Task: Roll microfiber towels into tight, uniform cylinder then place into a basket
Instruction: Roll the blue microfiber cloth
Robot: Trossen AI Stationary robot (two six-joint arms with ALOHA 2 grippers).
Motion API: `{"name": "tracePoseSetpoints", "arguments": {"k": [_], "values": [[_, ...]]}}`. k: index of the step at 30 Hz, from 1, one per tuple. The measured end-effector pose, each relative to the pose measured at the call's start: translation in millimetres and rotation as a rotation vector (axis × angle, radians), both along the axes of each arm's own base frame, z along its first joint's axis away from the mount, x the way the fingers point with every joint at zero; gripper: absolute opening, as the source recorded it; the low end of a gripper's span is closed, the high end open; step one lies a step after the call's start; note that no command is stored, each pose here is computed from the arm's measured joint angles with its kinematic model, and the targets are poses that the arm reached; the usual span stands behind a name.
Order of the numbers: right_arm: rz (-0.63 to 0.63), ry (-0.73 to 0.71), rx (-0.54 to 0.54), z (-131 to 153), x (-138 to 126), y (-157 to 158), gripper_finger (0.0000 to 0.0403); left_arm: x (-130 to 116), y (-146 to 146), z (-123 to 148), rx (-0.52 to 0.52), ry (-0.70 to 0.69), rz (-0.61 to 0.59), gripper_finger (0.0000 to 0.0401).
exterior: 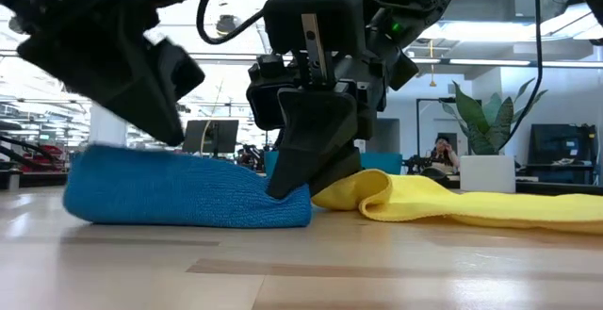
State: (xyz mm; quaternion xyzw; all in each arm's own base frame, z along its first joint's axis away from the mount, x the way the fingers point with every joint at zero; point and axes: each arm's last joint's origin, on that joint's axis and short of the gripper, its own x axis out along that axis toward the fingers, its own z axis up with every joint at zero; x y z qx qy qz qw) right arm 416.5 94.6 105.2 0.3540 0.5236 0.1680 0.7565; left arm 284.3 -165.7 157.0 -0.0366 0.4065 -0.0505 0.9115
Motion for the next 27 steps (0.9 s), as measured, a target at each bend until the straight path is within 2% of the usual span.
{"name": "tracePoseSetpoints", "arguments": {"k": [10,18,27], "values": [[-0.003,0.004,0.002,0.0,-0.1,0.2,0.0031,4.6,11.6,-13.7,0.037,0.073,0.045,0.0041],[-0.01,0.011,0.009,0.2,0.0,0.4,0.0034,3.6,24.5,-18.1,0.018,0.147,0.175,0.0041],[-0.029,0.016,0.006,0.1,0.3,0.4,0.0101,3.9,25.4,-25.7,-0.002,0.198,0.177,0.0041]]}}
